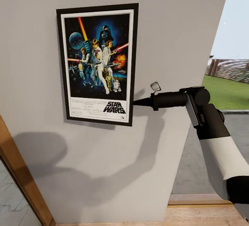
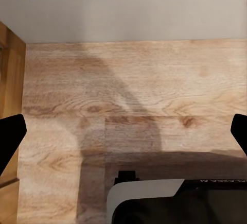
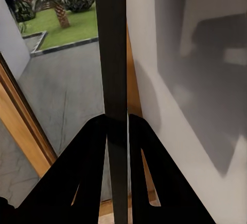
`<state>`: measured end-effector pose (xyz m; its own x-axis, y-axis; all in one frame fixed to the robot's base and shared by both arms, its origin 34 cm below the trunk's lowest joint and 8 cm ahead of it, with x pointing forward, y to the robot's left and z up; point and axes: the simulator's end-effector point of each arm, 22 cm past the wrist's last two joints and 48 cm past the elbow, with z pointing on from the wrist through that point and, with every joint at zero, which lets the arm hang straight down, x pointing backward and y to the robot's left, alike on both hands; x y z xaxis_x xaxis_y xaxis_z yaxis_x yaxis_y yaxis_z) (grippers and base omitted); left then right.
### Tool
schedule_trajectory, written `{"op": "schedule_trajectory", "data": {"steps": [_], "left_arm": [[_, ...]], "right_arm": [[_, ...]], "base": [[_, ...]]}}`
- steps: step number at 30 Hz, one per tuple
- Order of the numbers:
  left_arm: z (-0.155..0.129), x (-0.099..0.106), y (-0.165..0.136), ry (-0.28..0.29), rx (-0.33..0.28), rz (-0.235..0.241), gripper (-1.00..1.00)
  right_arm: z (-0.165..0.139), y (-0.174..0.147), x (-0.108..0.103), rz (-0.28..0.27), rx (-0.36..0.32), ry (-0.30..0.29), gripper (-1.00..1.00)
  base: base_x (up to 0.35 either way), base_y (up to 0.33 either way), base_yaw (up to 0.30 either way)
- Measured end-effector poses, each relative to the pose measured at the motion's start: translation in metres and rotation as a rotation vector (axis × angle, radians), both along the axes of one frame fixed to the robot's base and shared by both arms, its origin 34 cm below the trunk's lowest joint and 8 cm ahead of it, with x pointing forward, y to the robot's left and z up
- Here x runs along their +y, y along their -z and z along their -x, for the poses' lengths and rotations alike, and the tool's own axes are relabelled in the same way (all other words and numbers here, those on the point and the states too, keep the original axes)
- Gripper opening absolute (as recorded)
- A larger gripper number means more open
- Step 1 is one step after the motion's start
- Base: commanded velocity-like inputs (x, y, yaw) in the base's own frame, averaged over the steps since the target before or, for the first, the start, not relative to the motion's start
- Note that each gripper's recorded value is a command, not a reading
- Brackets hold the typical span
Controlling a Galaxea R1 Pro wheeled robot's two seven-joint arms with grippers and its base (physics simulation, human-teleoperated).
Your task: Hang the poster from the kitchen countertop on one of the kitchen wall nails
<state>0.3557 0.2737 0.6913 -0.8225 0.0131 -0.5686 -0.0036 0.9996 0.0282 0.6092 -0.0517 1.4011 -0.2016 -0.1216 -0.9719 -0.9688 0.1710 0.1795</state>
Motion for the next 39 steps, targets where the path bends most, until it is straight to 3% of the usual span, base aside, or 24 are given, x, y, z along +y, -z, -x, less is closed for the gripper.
{"op": "schedule_trajectory", "data": {"steps": [39], "left_arm": [[0.0004,0.0,0.0001,0.0,0.001,0.0,1.0]], "right_arm": [[-0.0017,-0.0027,-0.0029,-0.009,-0.003,0.008,-1.0]], "base": [[0.0,0.061,0.0]]}}
